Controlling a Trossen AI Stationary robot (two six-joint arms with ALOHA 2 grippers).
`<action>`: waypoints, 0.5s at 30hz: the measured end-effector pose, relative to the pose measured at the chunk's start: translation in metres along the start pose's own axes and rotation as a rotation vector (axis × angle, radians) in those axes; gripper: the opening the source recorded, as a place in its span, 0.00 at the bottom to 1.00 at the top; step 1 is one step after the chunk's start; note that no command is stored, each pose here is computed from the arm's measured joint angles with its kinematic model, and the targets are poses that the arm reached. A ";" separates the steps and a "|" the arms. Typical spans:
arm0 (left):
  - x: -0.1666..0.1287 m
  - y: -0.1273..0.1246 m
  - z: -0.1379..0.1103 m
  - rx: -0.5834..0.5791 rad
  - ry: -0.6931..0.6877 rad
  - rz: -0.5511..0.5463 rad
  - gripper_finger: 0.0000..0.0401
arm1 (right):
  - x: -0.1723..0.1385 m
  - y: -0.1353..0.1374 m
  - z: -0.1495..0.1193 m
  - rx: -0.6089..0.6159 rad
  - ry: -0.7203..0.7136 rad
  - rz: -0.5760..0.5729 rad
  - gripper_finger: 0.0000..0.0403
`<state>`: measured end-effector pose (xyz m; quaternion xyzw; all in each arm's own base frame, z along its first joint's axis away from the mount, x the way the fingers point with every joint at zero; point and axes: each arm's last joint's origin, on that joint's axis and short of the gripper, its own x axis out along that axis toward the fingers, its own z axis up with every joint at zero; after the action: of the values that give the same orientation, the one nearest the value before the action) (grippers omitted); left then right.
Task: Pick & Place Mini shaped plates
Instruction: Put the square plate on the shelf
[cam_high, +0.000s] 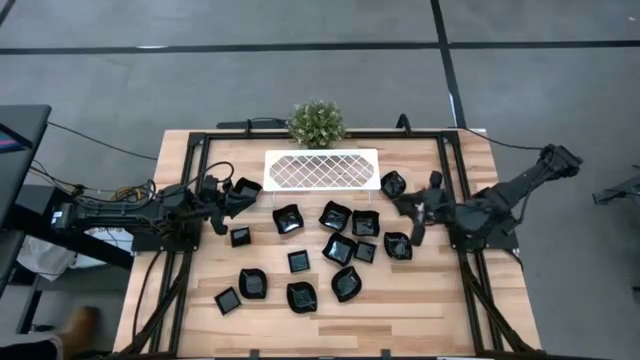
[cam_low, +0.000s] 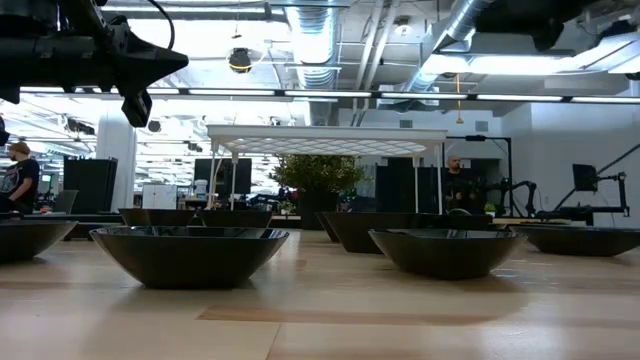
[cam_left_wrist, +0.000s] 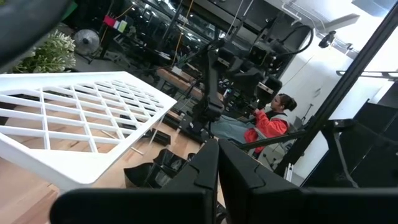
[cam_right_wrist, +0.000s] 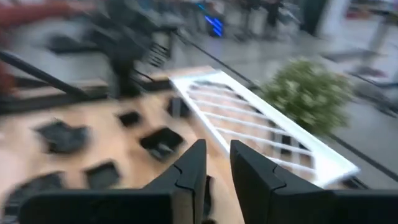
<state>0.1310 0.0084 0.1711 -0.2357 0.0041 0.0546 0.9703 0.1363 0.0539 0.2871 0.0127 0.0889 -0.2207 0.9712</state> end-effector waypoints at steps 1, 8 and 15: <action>0.000 0.000 0.000 0.000 0.000 0.000 0.03 | 0.001 0.000 0.002 -0.001 0.030 -0.028 0.16; 0.000 0.000 0.000 0.000 -0.001 -0.001 0.03 | 0.005 -0.019 0.017 0.244 0.191 -0.268 0.16; 0.000 0.000 0.000 0.000 -0.002 -0.001 0.03 | 0.011 -0.043 0.015 0.528 0.396 -0.448 0.16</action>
<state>0.1310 0.0083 0.1715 -0.2357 0.0030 0.0541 0.9703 0.1296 0.0093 0.3008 0.2845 0.2154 -0.4354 0.8265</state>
